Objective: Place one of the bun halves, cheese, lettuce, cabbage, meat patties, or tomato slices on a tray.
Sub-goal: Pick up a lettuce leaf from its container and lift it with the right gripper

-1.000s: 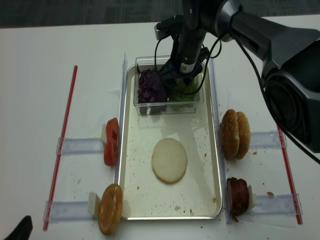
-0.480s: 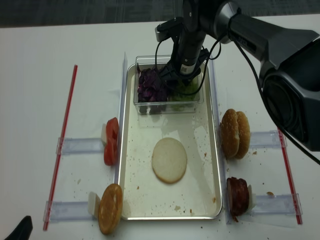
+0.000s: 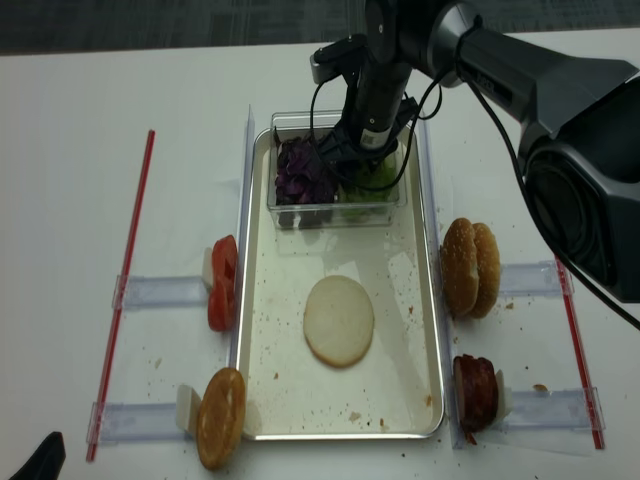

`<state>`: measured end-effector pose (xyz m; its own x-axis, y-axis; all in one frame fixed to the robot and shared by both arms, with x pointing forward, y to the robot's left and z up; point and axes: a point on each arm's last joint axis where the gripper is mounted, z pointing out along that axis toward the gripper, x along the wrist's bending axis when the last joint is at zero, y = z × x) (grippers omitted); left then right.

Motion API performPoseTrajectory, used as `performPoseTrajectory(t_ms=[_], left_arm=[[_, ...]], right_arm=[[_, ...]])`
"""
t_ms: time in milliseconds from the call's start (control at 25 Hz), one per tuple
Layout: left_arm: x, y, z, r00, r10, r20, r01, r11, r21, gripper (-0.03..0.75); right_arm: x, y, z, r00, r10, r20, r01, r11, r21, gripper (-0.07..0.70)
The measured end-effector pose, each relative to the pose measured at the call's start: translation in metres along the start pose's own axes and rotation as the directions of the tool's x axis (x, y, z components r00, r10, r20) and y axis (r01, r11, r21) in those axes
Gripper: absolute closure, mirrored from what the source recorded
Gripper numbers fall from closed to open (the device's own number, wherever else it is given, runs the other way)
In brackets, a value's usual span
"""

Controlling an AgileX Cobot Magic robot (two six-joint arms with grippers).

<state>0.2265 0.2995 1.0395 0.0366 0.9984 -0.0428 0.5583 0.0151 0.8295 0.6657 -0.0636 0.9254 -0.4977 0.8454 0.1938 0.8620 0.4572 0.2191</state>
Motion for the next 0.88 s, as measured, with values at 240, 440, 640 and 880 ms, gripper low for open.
performPoseTrajectory(t_ms=[240, 440, 640, 880], left_arm=[[0.0000, 0.0000, 0.0000, 1.000, 0.000, 0.000, 0.000, 1.000, 0.000, 0.206], [0.0000, 0.0000, 0.0000, 1.000, 0.000, 0.000, 0.000, 1.000, 0.000, 0.207], [0.0000, 0.0000, 0.0000, 1.000, 0.000, 0.000, 0.000, 1.000, 0.000, 0.206], [0.0000, 0.0000, 0.0000, 1.000, 0.000, 0.000, 0.000, 1.000, 0.000, 0.206]], right_arm=[[0.0000, -0.0002, 0.0000, 1.000, 0.000, 0.000, 0.000, 1.000, 0.002, 0.337], [0.0009, 0.0006, -0.0050, 1.000, 0.001, 0.001, -0.001, 1.000, -0.008, 0.435], [0.0005, -0.0002, -0.0049, 1.000, -0.002, 0.006, 0.002, 1.000, 0.001, 0.525], [0.0000, -0.0009, -0.0048, 1.000, -0.006, 0.011, 0.006, 1.000, 0.009, 0.554]])
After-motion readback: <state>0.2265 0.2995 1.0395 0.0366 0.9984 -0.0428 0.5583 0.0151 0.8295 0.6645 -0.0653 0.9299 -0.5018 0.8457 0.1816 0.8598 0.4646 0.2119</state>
